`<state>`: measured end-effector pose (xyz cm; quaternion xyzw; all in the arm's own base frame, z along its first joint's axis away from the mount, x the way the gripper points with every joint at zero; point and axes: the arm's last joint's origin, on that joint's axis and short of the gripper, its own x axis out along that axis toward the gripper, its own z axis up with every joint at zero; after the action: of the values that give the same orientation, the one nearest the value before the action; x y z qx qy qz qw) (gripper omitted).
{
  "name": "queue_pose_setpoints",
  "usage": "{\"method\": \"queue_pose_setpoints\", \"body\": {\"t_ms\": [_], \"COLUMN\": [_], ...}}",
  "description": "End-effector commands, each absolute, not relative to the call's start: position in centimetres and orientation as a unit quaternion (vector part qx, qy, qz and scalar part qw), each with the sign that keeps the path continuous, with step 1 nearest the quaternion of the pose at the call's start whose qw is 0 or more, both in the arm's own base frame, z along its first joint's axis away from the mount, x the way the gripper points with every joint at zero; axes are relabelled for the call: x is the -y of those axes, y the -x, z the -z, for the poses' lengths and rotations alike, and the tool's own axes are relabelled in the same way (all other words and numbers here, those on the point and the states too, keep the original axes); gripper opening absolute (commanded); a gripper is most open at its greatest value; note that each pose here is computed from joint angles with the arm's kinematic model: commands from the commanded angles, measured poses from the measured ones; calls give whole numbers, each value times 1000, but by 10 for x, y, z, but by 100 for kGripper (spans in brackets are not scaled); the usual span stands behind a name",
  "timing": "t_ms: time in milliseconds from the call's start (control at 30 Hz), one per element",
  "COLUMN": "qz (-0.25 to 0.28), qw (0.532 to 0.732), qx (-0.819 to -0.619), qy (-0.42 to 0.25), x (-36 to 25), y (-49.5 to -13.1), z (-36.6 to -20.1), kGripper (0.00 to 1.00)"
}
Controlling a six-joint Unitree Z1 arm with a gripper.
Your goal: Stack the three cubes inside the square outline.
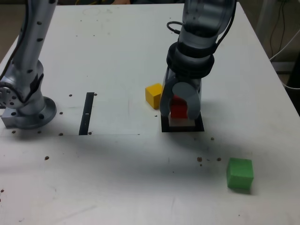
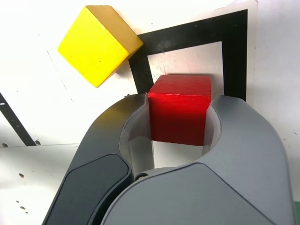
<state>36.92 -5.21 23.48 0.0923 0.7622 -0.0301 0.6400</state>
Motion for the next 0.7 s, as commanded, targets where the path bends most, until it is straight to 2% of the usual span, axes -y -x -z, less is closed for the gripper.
{"method": "queue_pose_setpoints", "body": {"t_ms": [0, 367, 433, 567, 633, 667], "qz": [28, 26, 26, 24, 24, 23], "qw": [640, 650, 653, 661, 665, 668], "qx": [-762, -754, -751, -745, -741, -739], "qy": [-92, -88, -88, -90, -90, -90], "x": [53, 52, 52, 51, 51, 50], "y": [-370, -368, -367, -362, -358, -357], "z": [-229, -217, -218, -225, -230, -233], "kGripper": [32, 54, 63, 91, 99, 99]}}
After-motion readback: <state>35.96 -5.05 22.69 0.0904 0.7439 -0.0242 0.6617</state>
